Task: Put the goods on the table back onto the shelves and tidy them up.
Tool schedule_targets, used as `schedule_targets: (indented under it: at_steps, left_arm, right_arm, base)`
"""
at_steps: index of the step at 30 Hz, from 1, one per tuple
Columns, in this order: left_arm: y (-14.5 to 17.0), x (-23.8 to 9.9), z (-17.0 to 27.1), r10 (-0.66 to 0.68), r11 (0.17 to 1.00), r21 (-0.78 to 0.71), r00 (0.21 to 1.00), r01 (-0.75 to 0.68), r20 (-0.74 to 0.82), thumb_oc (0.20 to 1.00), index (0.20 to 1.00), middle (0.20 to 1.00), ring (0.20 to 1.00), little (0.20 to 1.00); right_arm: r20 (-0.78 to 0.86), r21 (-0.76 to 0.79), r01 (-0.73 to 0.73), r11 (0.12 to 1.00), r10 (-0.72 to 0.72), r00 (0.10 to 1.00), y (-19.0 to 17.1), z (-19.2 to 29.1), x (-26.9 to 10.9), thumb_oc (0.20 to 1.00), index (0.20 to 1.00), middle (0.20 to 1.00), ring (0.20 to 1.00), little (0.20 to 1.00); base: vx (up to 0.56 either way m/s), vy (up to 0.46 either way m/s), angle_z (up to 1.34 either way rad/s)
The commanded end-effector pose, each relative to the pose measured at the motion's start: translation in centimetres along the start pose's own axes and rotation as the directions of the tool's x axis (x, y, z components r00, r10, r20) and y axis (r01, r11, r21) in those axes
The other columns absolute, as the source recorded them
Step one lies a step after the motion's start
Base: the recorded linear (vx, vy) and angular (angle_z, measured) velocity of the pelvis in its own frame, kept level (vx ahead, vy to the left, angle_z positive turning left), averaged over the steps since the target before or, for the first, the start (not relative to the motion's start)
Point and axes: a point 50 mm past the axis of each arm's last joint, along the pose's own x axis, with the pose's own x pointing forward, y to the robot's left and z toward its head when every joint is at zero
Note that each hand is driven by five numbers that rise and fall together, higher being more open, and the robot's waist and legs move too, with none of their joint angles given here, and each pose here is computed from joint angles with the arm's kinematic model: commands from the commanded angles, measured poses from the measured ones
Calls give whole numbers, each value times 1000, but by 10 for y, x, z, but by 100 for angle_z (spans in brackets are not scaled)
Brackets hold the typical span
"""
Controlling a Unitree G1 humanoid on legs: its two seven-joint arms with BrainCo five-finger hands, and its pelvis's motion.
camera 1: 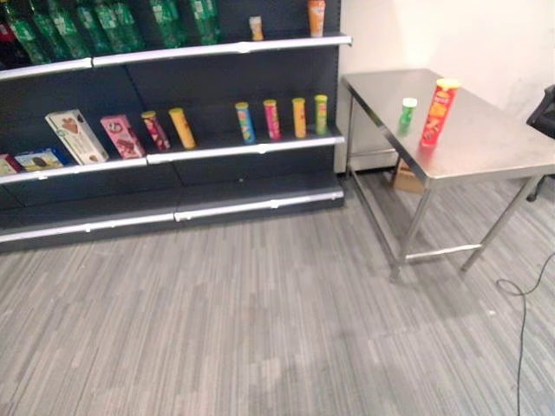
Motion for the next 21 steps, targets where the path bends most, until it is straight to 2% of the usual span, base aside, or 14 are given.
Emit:
schedule_targets:
  at_steps: [1,12,21]
  left_arm:
    - [8,3,24,35,998,47,998,-37,50,1000,1000,1000,1000,1000]
    - [8,3,29,30,997,66,997,-35,68,1000,1000,1000,1000,1000]
    - [13,3,24,43,999,25,998,-44,49,1000,1000,1000,1000,1000]
  right_arm:
    - [23,-30,38,999,-38,999,-12,13,1,1000,1000,1000,1000,1000]
    - [8,-101,31,994,-30,1000,-13,9,1,1000,1000,1000,1000,1000]
    - [2,-119,34,992,-34,999,-15,7,1,1000,1000,1000,1000,1000]
  base:
    - [0,0,0]
    - [0,0,0]
    - [-4,-34,0]
